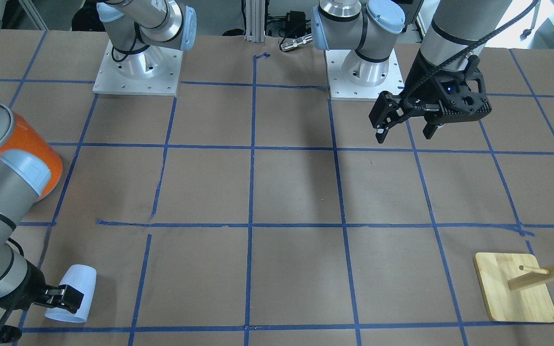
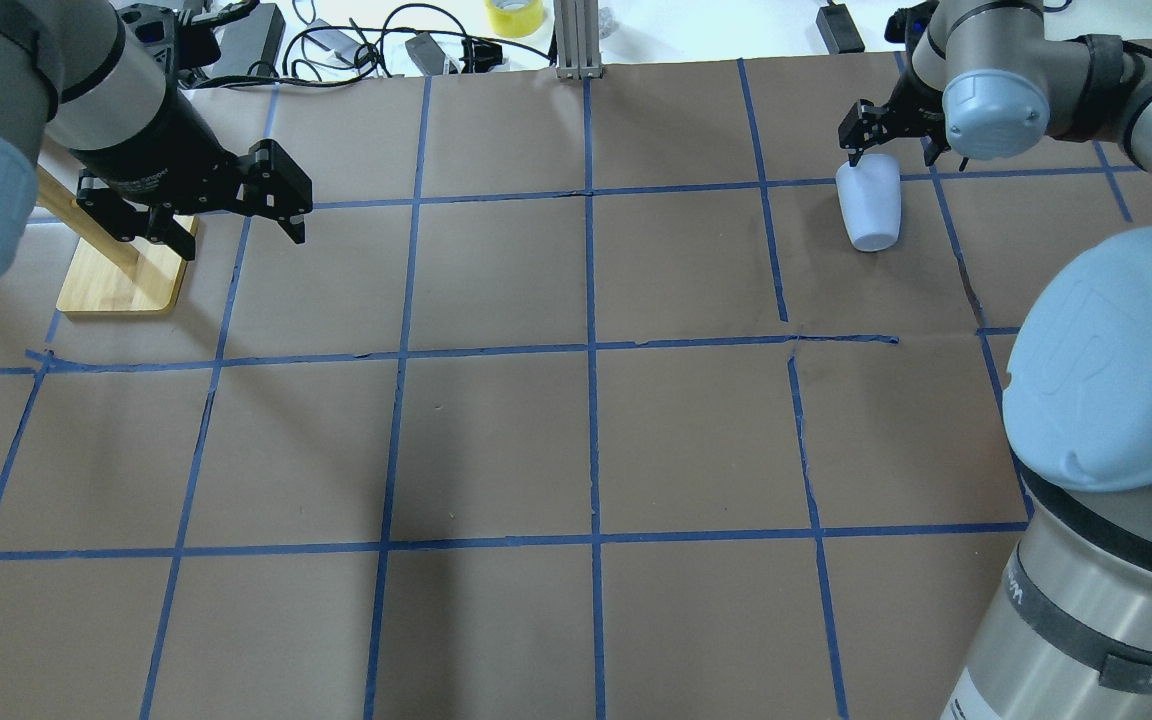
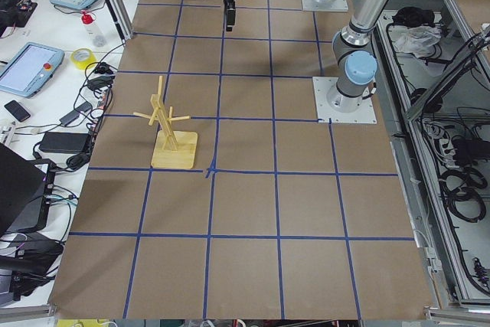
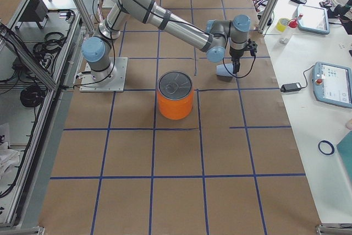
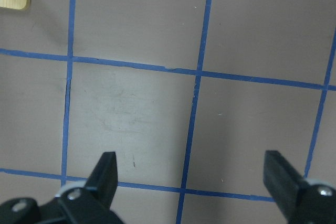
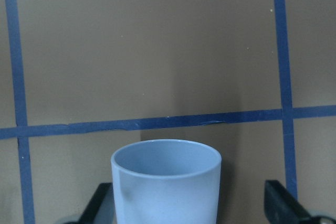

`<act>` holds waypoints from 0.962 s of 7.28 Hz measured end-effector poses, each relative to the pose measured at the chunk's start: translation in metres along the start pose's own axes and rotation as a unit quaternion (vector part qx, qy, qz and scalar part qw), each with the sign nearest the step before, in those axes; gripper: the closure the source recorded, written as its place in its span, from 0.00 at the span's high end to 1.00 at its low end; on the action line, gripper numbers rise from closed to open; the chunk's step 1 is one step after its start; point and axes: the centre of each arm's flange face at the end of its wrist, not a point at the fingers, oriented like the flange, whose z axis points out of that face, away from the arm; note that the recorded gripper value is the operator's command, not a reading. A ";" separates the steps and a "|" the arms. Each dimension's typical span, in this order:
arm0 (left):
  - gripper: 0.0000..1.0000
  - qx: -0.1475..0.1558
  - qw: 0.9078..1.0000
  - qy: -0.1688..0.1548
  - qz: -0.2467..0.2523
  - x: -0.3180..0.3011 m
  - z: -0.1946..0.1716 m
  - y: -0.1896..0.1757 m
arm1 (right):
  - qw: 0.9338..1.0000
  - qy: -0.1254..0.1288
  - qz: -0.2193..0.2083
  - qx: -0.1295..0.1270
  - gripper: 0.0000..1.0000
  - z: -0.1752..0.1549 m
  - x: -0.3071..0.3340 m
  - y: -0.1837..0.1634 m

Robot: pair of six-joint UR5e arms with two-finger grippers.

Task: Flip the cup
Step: 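Close the right gripper on the white cup's base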

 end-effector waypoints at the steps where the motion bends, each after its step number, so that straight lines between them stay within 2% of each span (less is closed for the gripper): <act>1: 1.00 -0.001 1.000 0.000 0.000 0.000 0.001 0.000 | 1.000 -0.005 -0.013 0.001 1.00 0.007 -0.001 0.000; 3: 1.00 -0.001 1.000 0.000 0.001 0.000 0.001 -0.001 | 0.999 -0.019 -0.026 0.002 1.00 0.023 -0.004 0.000; 6: 1.00 -0.002 1.000 -0.001 0.000 -0.001 0.002 -0.001 | 0.999 -0.024 -0.030 -0.008 0.99 0.040 -0.005 0.001; 7: 1.00 -0.002 1.000 0.000 0.000 -0.001 0.003 -0.002 | 0.999 -0.025 -0.029 -0.012 0.94 0.044 -0.005 0.002</act>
